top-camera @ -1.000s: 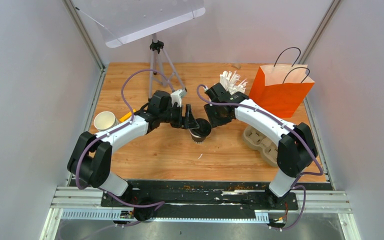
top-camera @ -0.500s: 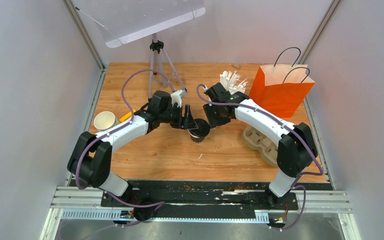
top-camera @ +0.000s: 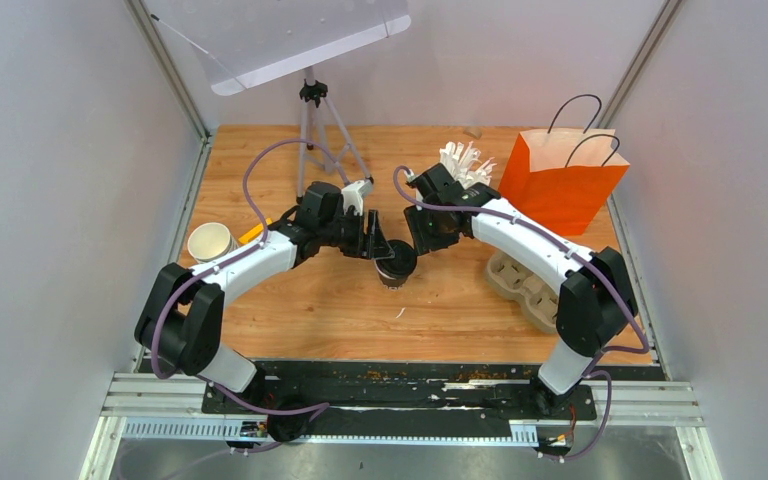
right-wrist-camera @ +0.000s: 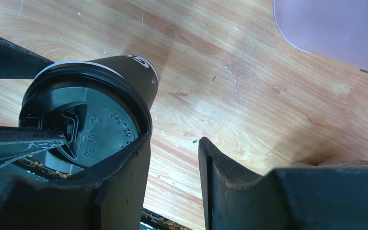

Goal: Pack the takeout coffee

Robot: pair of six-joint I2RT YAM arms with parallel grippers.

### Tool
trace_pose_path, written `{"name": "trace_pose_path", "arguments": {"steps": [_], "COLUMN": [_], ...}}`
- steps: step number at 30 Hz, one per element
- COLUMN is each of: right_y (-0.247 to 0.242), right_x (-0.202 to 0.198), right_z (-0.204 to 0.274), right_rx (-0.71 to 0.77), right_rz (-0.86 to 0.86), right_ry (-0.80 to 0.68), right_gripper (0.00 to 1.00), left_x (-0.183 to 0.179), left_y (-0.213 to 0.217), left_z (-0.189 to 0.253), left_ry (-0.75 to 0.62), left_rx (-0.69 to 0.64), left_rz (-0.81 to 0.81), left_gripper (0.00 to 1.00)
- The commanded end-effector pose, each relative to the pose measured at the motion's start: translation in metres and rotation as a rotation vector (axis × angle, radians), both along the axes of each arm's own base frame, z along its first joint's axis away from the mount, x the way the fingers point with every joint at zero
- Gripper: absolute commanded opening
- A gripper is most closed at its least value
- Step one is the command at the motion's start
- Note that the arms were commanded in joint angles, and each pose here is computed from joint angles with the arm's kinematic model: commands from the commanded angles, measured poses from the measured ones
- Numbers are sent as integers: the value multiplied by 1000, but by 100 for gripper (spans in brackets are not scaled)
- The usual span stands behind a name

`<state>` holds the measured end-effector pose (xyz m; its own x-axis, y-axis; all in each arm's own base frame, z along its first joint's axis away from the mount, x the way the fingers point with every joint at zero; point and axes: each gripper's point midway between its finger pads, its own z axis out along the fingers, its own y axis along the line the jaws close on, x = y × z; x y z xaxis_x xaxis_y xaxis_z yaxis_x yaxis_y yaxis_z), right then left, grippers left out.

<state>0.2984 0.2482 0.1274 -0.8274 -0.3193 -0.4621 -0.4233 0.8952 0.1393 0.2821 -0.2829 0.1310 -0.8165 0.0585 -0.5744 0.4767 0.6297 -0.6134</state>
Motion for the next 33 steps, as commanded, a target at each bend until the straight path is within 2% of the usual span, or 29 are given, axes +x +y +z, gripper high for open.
{"name": "trace_pose_path", "arguments": {"steps": [1,6,14,16,19,23,29,33], "right_y": [13,16,19,19,17,12,11,13], "right_x": [8,5,7,8,10,11,6,3], "right_z": [27,25,26,27,31,37,37,39], "right_rx": [89,89,87,85,77,61,67,82], "right_rz": [-6,4,8,8,3,-6,-14,-10], "right_ry": [-61,-53,-54,-56,-64,-75,-62,-50], "right_gripper": [42,43,43,43,44,45,46,46], "left_x": [4,4,5,7,7,8,7,6], "left_y": [-4,-5,0,3,6,11,13,12], "left_z": [14,13,7,7,12,22,20,13], "left_ry": [-56,-51,-46,-53,-70,-108,-108,-85], "left_rx": [-21,-24,5,20,30,48,67,78], "left_rz": [-17,-16,7,22,27,28,23,12], "left_gripper": [63,61,49,53,68,76,75,68]}}
